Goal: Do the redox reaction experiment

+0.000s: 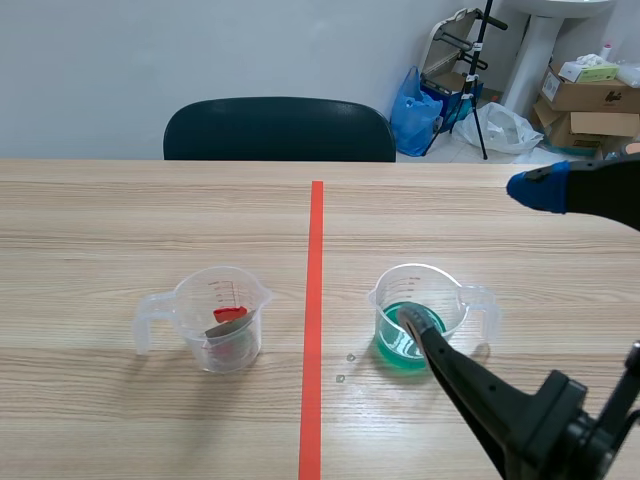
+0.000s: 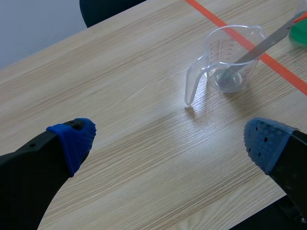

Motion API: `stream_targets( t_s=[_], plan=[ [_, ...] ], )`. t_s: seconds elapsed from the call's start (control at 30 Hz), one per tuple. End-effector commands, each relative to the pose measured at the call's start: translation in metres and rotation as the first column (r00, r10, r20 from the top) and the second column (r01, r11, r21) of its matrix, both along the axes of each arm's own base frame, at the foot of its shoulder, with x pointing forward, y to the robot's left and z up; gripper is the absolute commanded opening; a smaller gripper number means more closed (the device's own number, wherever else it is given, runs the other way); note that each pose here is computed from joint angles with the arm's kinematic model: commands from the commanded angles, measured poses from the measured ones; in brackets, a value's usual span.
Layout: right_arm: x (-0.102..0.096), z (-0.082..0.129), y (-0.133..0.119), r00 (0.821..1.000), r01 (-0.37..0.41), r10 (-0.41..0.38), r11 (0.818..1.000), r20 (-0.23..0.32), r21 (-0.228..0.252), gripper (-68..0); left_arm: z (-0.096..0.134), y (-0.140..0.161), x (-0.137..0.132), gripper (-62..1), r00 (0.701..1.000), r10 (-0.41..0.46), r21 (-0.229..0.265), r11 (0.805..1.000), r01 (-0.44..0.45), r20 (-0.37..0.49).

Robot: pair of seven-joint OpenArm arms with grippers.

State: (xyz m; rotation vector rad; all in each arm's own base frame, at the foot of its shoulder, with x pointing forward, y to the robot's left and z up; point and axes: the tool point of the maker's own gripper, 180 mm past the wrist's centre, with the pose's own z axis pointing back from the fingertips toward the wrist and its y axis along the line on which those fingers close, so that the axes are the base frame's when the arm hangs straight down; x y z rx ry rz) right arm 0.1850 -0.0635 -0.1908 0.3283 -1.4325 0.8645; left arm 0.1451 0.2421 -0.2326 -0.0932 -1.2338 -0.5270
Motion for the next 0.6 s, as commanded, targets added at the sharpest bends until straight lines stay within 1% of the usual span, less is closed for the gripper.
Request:
stream_targets(
  t_s=[0.0, 0.1, 0.13, 0.3, 0.37, 0.5, 0.57],
  plan=[
    [0.0033, 0.0024, -0.0022, 1.000, 0.005, -0.005, 1.000, 0.026, -0.015, 0.4, 0.0032, 0.0002, -0.0010, 1.4, 1.000, 0.015, -0.016, 1.000, -0.015, 0.016],
    [0.0026, -0.0047, -0.0032, 1.000, -0.002, 0.004, 0.997, 0.029, -0.077, 0.4, 0.0002, 0.0012, -0.0017, 1.4, 1.000, 0.019, -0.008, 1.000, -0.019, 0.000],
    [0.0024, -0.0051, -0.0031, 1.000, -0.003, 0.005, 0.997, 0.029, -0.081, 0.4, 0.0002, 0.0012, -0.0017, 1.4, 1.000, 0.019, -0.008, 1.000, -0.019, 0.000],
    [0.0021, -0.0012, -0.0016, 0.999, -0.008, 0.011, 0.998, 0.041, -0.062, 0.4, -0.0011, 0.0017, -0.0021, 1.4, 1.000, 0.020, -0.005, 1.000, -0.020, -0.006],
    [0.0021, -0.0012, -0.0016, 0.999, -0.008, 0.011, 0.998, 0.041, -0.062, 0.4, -0.0009, 0.0017, -0.0020, 1.4, 1.000, 0.020, -0.006, 1.000, -0.020, -0.005],
    [0.0024, 0.0015, -0.0012, 0.999, -0.005, 0.007, 0.999, 0.038, -0.036, 0.4, -0.0009, 0.0017, -0.0020, 1.4, 1.000, 0.020, -0.006, 1.000, -0.020, -0.005],
    [0.0023, 0.0015, -0.0012, 0.999, -0.005, 0.007, 0.999, 0.038, -0.035, 0.4, -0.0009, 0.0017, -0.0020, 1.4, 1.000, 0.020, -0.006, 1.000, -0.020, -0.005]
  ],
)
